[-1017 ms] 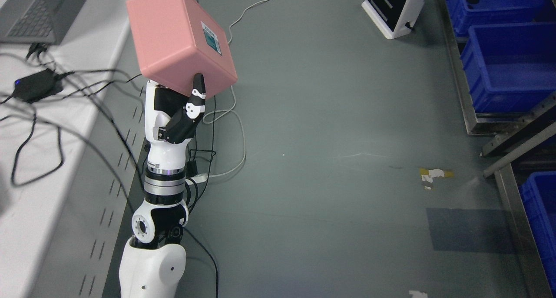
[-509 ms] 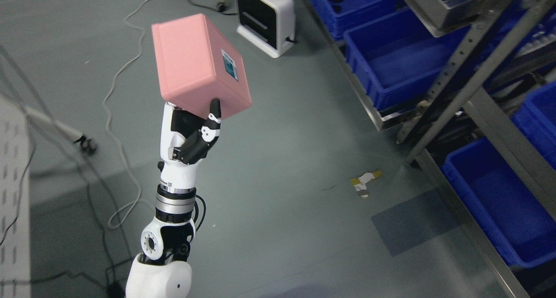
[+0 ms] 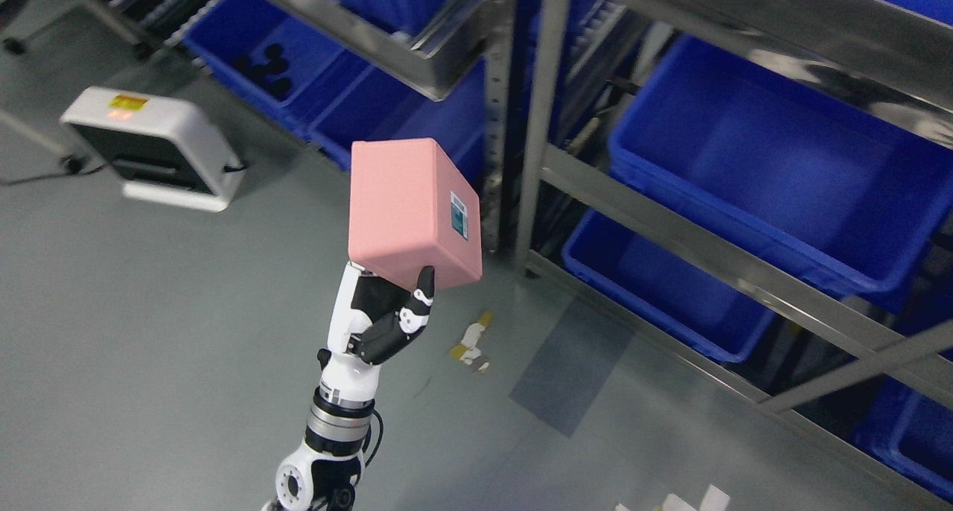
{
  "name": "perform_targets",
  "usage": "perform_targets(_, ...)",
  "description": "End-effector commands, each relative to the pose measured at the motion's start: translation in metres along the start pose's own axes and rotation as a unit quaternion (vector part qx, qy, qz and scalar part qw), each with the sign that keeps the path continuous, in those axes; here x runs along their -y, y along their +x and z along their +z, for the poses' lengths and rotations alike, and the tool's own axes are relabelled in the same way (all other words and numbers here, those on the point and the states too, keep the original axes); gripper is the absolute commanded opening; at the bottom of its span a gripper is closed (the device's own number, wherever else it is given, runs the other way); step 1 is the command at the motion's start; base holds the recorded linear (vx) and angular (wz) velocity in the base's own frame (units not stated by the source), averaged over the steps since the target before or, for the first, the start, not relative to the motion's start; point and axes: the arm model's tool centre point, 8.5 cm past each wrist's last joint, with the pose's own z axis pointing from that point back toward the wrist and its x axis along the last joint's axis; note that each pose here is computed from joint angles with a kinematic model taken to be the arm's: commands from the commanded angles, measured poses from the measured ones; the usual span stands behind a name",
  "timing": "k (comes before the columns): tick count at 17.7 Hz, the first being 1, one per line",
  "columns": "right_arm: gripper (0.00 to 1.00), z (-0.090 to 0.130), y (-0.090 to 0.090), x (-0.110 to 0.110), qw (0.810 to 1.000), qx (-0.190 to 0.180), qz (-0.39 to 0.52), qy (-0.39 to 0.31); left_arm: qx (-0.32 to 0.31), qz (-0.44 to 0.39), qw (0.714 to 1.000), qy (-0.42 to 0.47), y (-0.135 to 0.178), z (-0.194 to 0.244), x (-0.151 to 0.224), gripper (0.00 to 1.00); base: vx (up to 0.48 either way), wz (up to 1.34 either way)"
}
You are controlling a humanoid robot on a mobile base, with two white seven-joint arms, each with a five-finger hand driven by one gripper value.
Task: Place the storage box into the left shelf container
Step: 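Carry the pink box aloft while turning toward the shelf rack, then lower the pink box into the middle-shelf blue bin with the left hand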
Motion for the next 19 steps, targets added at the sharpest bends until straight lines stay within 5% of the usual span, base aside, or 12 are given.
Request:
perform_targets(1,1.00,-0.001,0.011,0.011,1.000,0.012,-0.002,-0.006,-0.105,0.043,0.993,-0.012,-0.051,0.061,0.033,0.02,0.250,-1.19)
perform_targets(11,1.00,-0.001,0.011,0.011,1.000,0.012,-0.002,-0.006,-0.124,0.028,0.992,0.006,-0.058,0.065,0.010,0.02,0.181,-0.83)
perform_targets(19,1.00,-0.001,0.011,0.011,1.000,0.012,-0.002,-0.006,-0.174,-0.035,0.979,0.096,-0.074,0.006,-0.132,0.02,0.089,-0.39)
